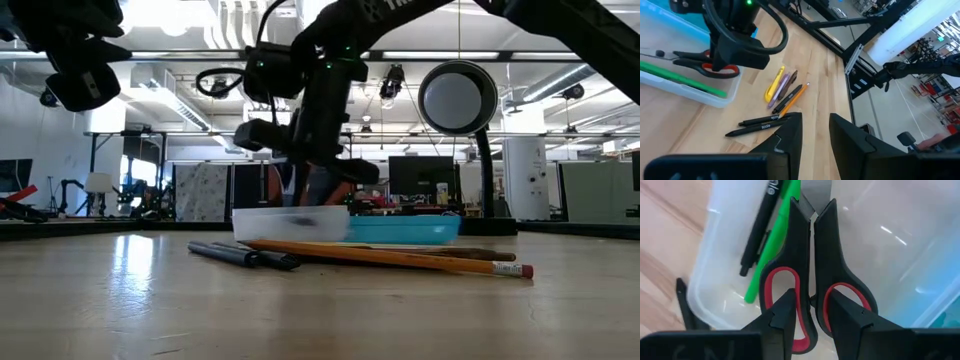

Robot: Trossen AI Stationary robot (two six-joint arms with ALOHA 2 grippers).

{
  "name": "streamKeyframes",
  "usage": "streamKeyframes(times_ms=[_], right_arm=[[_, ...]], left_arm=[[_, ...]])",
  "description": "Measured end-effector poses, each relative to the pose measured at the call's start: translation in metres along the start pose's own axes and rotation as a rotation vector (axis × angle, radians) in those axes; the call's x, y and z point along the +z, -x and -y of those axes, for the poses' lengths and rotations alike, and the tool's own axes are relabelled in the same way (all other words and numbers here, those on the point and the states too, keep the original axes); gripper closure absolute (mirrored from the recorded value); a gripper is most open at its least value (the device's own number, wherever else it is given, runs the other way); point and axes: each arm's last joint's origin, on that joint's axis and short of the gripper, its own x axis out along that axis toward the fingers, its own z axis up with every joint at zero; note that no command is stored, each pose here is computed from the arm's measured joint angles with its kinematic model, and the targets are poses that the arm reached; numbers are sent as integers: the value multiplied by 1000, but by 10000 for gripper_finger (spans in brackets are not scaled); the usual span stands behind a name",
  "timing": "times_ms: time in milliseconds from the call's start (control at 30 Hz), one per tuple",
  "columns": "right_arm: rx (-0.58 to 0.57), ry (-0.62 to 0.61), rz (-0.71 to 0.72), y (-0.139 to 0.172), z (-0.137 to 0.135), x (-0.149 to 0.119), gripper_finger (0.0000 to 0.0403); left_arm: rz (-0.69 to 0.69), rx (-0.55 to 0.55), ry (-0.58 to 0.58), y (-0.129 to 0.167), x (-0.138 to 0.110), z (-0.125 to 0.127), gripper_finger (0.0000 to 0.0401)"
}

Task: Pick & place school supplies into a supply box
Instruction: Put the black scissors into the blue supply box, then put the yellow pen into the blue supply box

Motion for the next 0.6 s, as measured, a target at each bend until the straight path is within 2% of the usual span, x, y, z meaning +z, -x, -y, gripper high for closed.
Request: streamKeyframes(times_ms=[367,467,600], right_arm=[[13,24,39,10,-6,4,257],[13,68,98,25,-13,5,247],[-14,161,198,64,-26,-8,236]], left_arm=[[3,4,1,0,0,0,321],[3,4,1,0,0,0,321],[3,4,1,0,0,0,321]])
